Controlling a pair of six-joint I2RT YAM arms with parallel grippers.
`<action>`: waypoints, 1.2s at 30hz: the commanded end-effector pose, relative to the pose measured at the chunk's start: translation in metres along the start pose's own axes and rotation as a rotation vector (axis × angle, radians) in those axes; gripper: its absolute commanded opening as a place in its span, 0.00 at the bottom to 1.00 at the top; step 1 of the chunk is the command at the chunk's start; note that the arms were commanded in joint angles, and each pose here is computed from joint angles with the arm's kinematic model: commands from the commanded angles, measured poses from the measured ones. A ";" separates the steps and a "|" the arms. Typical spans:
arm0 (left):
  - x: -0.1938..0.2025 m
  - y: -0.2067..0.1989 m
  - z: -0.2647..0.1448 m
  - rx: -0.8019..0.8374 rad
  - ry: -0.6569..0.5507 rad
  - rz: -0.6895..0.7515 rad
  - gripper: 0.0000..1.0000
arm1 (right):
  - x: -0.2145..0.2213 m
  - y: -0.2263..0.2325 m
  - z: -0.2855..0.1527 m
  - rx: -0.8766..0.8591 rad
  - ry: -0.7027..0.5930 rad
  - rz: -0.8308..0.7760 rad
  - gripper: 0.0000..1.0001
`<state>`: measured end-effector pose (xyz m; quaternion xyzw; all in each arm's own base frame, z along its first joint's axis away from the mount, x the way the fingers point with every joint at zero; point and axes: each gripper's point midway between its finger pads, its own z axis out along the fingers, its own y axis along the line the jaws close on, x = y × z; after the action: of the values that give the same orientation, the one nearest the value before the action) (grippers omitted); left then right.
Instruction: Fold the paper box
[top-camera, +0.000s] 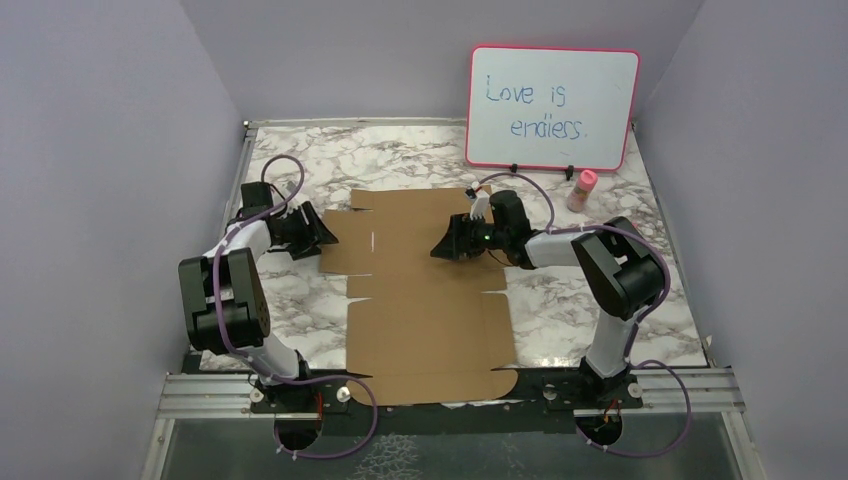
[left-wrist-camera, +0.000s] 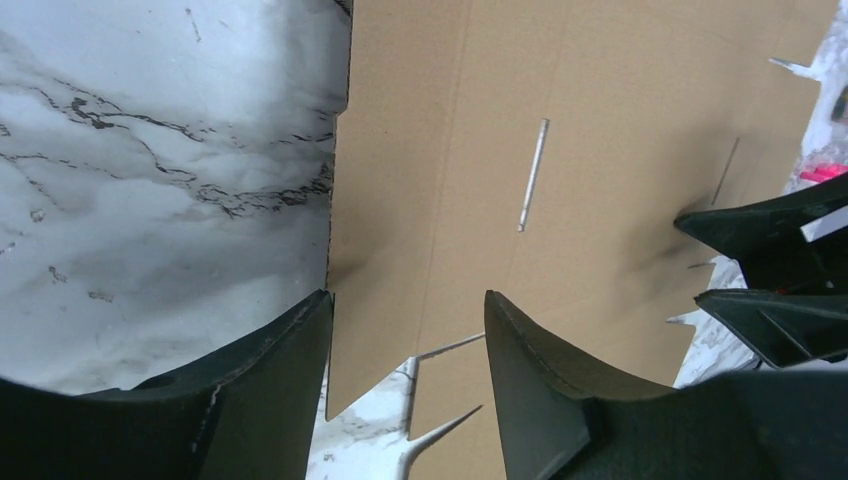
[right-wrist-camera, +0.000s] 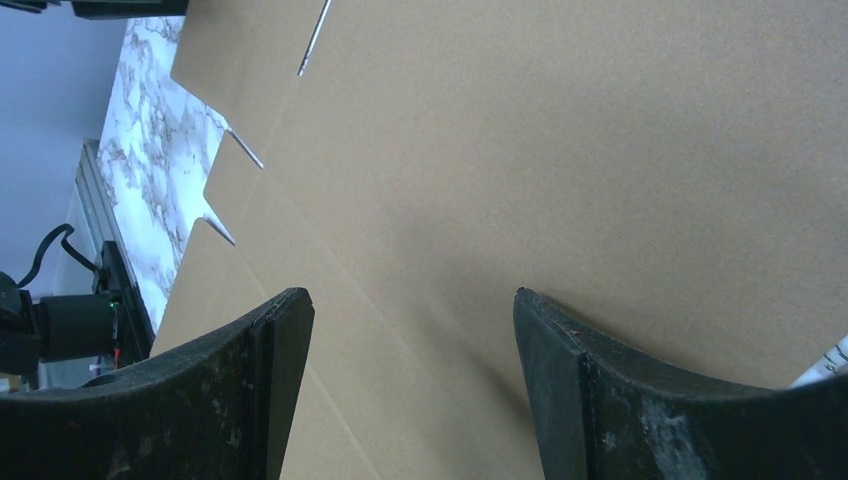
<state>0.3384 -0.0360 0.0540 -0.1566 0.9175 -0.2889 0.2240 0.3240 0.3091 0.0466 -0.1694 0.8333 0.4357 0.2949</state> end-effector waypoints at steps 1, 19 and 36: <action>-0.002 -0.026 -0.017 0.073 -0.040 0.022 0.57 | 0.008 -0.008 0.005 0.011 0.012 0.012 0.78; -0.001 -0.031 -0.023 -0.234 -0.088 0.192 0.38 | 0.008 -0.007 0.005 0.009 0.009 0.019 0.78; 0.003 -0.040 -0.023 -0.693 -0.115 0.489 0.18 | 0.009 -0.010 0.006 0.020 0.008 0.022 0.78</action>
<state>0.3317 -0.0744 0.0942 -0.0297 0.9605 0.0013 0.2766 0.3265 0.3109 0.0468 -0.1666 0.8304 0.4395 0.2991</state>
